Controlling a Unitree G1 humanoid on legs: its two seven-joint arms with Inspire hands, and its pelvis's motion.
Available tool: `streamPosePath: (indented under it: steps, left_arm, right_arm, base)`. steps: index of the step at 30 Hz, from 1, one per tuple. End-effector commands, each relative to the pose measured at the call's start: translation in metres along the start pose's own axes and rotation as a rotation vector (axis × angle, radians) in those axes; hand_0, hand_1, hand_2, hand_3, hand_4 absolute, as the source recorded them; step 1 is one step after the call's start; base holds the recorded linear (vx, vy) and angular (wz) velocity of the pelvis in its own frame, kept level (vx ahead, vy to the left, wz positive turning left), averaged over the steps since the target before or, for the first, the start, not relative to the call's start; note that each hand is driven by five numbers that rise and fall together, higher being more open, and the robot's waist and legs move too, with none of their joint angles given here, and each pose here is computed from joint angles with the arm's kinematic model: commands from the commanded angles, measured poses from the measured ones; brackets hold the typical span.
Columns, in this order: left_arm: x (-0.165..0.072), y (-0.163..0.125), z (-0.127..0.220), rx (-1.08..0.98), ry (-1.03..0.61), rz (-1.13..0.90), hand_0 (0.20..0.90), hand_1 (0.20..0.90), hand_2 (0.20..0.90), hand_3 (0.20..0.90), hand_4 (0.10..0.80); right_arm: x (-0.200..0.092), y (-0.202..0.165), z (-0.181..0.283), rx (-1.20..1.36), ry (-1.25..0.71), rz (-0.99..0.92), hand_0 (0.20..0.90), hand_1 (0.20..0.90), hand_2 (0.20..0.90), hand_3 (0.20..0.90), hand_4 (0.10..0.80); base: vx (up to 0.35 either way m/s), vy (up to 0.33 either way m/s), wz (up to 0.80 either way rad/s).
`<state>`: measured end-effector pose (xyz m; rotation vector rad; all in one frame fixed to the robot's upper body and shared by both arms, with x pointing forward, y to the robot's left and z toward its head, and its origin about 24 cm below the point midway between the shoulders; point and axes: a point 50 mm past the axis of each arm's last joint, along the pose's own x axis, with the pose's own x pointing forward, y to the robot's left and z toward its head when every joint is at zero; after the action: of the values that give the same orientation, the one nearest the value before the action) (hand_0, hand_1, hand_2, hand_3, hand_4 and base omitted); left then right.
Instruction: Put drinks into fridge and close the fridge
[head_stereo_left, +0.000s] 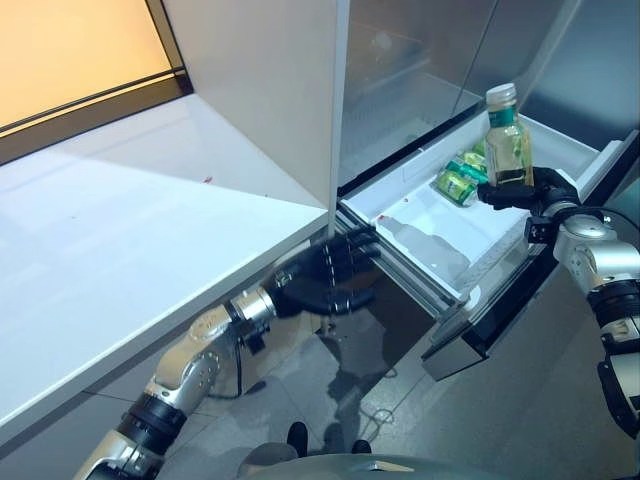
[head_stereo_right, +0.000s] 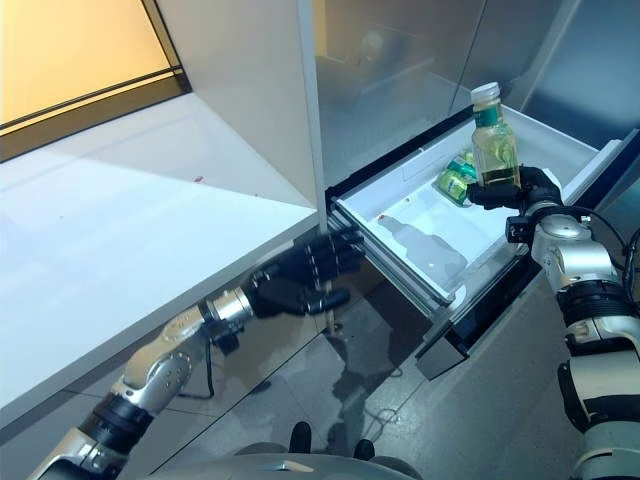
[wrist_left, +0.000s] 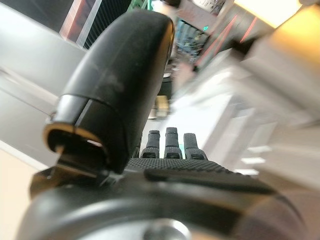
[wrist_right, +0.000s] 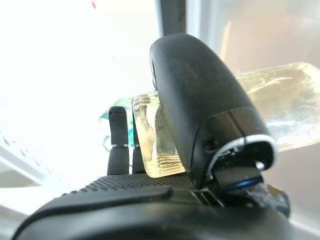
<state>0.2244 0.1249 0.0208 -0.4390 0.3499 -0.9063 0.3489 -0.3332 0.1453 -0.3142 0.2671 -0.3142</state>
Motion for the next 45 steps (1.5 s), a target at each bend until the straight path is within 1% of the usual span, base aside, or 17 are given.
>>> streamPosePath:
  steps: [1, 5, 7, 8, 9, 12, 19, 26, 33, 34, 35, 37, 38, 39, 40, 41, 45]
  left_arm:
    - [-0.006, -0.007, -0.018, -0.010, 0.051, -0.040, 0.900, 0.900, 0.900, 0.900, 0.800]
    - [-0.022, 0.014, -0.047, 0.072, 0.165, 0.152, 0.900, 0.900, 0.900, 0.900, 0.800]
    - [-0.037, 0.034, -0.063, 0.188, 0.206, 0.307, 0.900, 0.900, 0.900, 0.900, 0.800]
    - [-0.040, 0.038, -0.066, 0.205, 0.219, 0.339, 0.900, 0.900, 0.900, 0.900, 0.800]
    - [-0.049, 0.049, -0.074, 0.241, 0.252, 0.444, 0.900, 0.900, 0.900, 0.900, 0.800]
    - [-0.066, 0.073, -0.080, 0.324, 0.315, 0.637, 0.900, 0.900, 0.900, 0.900, 0.800]
    - [-0.093, 0.102, -0.084, 0.387, 0.425, 0.877, 0.900, 0.900, 0.900, 0.900, 0.800]
    - [-0.110, 0.110, -0.086, 0.378, 0.457, 1.008, 0.900, 0.900, 0.900, 0.900, 0.800]
    - [-0.102, 0.110, -0.079, 0.360, 0.398, 0.982, 0.900, 0.900, 0.900, 0.900, 0.800]
    - [-0.101, 0.110, -0.078, 0.360, 0.396, 0.979, 0.900, 0.900, 0.900, 0.900, 0.800]
    - [-0.099, 0.110, -0.076, 0.367, 0.388, 0.971, 0.900, 0.900, 0.900, 0.900, 0.800]
    - [-0.096, 0.110, -0.073, 0.376, 0.379, 0.960, 0.900, 0.900, 0.900, 0.900, 0.800]
    - [-0.094, 0.110, -0.072, 0.383, 0.376, 0.954, 0.900, 0.900, 0.900, 0.900, 0.800]
    - [-0.094, 0.110, -0.071, 0.384, 0.376, 0.953, 0.900, 0.900, 0.900, 0.900, 0.800]
    - [-0.092, 0.111, -0.070, 0.388, 0.375, 0.950, 0.900, 0.900, 0.900, 0.900, 0.800]
    - [-0.091, 0.111, -0.069, 0.391, 0.375, 0.949, 0.900, 0.900, 0.900, 0.900, 0.800]
    - [-0.091, 0.111, -0.069, 0.391, 0.380, 0.954, 0.900, 0.900, 0.900, 0.900, 0.800]
  right_arm:
    - [-0.016, -0.039, 0.125, -0.037, -0.441, -0.122, 0.300, 0.300, 0.300, 0.200, 0.100]
    - [-0.007, -0.043, 0.106, -0.104, -0.312, -0.113, 0.300, 0.300, 0.300, 0.200, 0.100]
    - [0.001, -0.045, 0.080, -0.158, -0.193, -0.104, 0.300, 0.300, 0.300, 0.200, 0.100]
    - [0.001, -0.045, 0.075, -0.159, -0.178, -0.103, 0.300, 0.300, 0.300, 0.200, 0.100]
    - [0.003, -0.044, 0.066, -0.152, -0.137, -0.095, 0.300, 0.300, 0.300, 0.200, 0.100]
    - [0.007, -0.040, 0.048, -0.167, -0.074, -0.085, 0.300, 0.300, 0.300, 0.200, 0.100]
    - [0.009, -0.029, 0.030, -0.229, 0.017, -0.039, 0.300, 0.300, 0.300, 0.200, 0.100]
    - [0.008, -0.031, 0.017, -0.308, 0.106, -0.029, 0.300, 0.300, 0.300, 0.200, 0.100]
    - [0.005, -0.041, 0.007, -0.447, 0.240, -0.011, 0.300, 0.300, 0.300, 0.200, 0.100]
    - [0.005, -0.041, 0.006, -0.450, 0.247, -0.007, 0.333, 0.333, 0.333, 0.238, 0.138]
    - [0.005, -0.041, 0.005, -0.455, 0.258, 0.001, 0.387, 0.387, 0.387, 0.302, 0.202]
    - [0.004, -0.041, 0.003, -0.459, 0.277, 0.015, 0.389, 0.389, 0.389, 0.304, 0.204]
    - [0.004, -0.041, -0.001, -0.463, 0.291, 0.026, 0.441, 0.441, 0.441, 0.365, 0.265]
    - [0.004, -0.040, -0.001, -0.461, 0.295, 0.028, 0.441, 0.441, 0.441, 0.365, 0.265]
    - [0.005, -0.039, -0.002, -0.461, 0.306, 0.036, 0.587, 0.587, 0.587, 0.535, 0.435]
    - [0.004, -0.039, -0.005, -0.470, 0.322, 0.045, 0.900, 0.900, 0.900, 0.900, 0.800]
    - [0.005, -0.036, -0.009, -0.491, 0.343, 0.050, 0.900, 0.900, 0.900, 0.900, 0.800]
  base:
    - [-0.002, 0.005, 0.19]
    - [-0.020, -0.005, 0.20]
    - [-0.044, -0.043, 0.18]
    - [-0.057, -0.078, 0.20]
    - [-0.057, -0.078, 0.12]
    - [-0.080, -0.097, 0.07]
    - [-0.091, -0.036, 0.00]
    - [-0.022, 0.000, -0.01]
    - [-0.015, 0.005, -0.02]
    - [0.000, 0.000, 0.00]
    - [0.000, 0.000, 0.00]
    - [0.000, 0.000, 0.00]
    - [0.000, 0.000, 0.00]
    - [0.000, 0.000, 0.00]
    - [0.000, 0.000, 0.00]
    - [0.000, 0.000, 0.00]
    - [0.000, 0.000, 0.00]
